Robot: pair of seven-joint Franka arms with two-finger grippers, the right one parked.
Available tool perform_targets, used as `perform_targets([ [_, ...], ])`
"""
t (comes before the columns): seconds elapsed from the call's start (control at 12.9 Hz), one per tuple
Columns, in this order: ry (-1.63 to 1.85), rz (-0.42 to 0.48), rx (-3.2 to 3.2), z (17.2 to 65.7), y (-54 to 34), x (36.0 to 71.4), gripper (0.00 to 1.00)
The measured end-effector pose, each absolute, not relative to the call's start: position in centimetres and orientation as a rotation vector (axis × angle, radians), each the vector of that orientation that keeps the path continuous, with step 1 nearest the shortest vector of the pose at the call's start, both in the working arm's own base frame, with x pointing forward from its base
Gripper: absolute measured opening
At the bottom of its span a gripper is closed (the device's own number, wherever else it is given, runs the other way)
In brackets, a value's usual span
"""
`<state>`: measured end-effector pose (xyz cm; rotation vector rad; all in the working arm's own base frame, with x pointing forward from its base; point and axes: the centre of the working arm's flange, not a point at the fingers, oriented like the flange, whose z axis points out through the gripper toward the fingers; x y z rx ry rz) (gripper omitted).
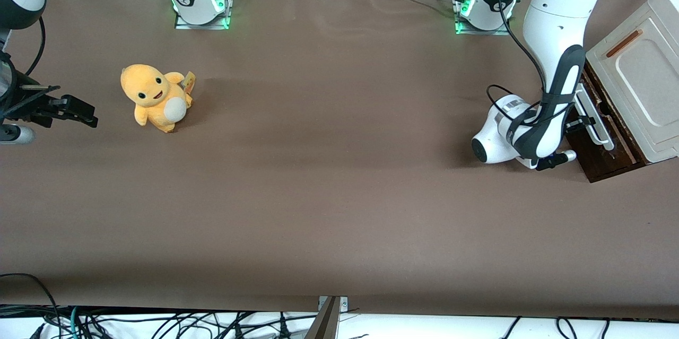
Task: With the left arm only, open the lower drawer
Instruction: 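Close the left gripper on the white bar handle, then pull the handle with the left gripper, sliding the drawer outward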
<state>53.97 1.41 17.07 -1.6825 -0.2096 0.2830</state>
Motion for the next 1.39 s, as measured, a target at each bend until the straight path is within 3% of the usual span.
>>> perform_targets([
  [1.39, -0.200, 0.253, -1.686, 17.3, -1.0, 54.1, 0.19],
])
